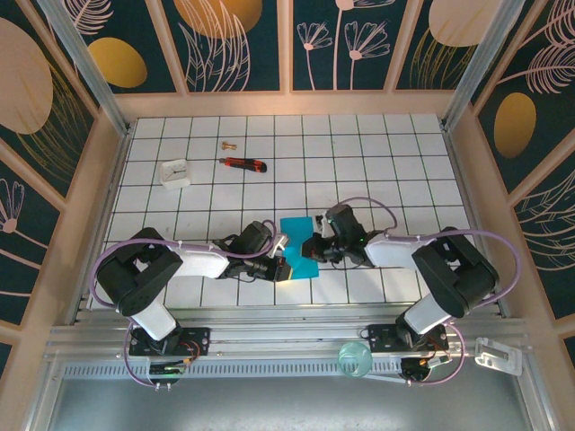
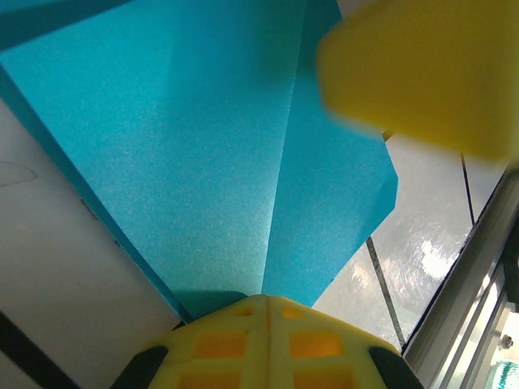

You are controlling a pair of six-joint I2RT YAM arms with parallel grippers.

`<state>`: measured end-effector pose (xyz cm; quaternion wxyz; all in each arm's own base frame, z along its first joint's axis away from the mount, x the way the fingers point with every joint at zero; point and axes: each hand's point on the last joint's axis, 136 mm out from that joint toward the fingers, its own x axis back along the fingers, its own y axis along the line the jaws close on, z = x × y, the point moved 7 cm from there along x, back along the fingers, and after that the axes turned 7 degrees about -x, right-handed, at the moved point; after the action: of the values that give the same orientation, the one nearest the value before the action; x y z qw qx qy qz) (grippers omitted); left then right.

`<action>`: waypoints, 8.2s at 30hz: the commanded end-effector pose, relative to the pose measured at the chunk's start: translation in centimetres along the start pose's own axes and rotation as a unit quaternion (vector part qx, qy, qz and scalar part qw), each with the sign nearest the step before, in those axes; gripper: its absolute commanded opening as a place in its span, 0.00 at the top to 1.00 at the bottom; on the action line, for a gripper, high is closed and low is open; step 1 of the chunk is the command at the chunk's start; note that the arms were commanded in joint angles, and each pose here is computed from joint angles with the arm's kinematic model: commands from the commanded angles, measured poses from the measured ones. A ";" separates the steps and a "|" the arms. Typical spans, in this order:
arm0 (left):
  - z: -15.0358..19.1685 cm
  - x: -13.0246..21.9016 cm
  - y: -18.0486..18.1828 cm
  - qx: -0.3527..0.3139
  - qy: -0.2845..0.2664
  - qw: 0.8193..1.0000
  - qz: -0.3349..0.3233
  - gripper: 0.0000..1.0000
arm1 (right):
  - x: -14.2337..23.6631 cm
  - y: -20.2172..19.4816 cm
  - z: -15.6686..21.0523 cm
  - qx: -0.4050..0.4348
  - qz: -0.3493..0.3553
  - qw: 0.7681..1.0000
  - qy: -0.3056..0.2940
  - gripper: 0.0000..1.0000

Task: Fold a paper plane with a square sheet of paper (pick it up from the middle)
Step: Fold the triangle a second time at the center of the table, then turn over the paper at the center of the table.

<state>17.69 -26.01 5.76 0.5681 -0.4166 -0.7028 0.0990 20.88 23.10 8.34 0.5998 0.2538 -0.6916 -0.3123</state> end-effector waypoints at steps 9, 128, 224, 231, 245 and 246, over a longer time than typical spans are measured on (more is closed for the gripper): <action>6.7 -0.6 4.5 0.068 0.128 0.983 -0.115 1.00 | -2.7 -0.8 3.0 -0.032 0.028 0.998 0.036 1.00; -4.0 -0.1 4.0 0.079 -0.027 0.992 -0.096 1.00 | 3.3 -2.9 3.6 -0.086 -0.006 0.994 -0.071 0.93; -13.2 2.8 5.4 0.139 -0.061 0.987 -0.052 0.60 | -3.1 5.7 5.9 0.291 0.207 0.934 0.029 0.86; -12.8 1.6 6.2 0.135 -0.036 0.989 -0.051 0.60 | -3.4 5.8 5.4 0.294 0.198 0.935 0.029 0.85; -12.5 -0.5 7.4 0.120 0.000 0.992 -0.045 0.60 | -2.6 5.7 4.0 0.296 0.156 0.942 0.035 0.80; -12.5 -0.5 7.4 0.120 0.001 0.992 -0.046 0.60 | -2.6 5.7 4.0 0.296 0.155 0.942 0.035 0.79</action>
<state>33.08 -26.51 7.46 0.5806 -0.3300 -0.7237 0.1742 17.47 29.57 9.97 0.5711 0.3028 -0.7629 0.0153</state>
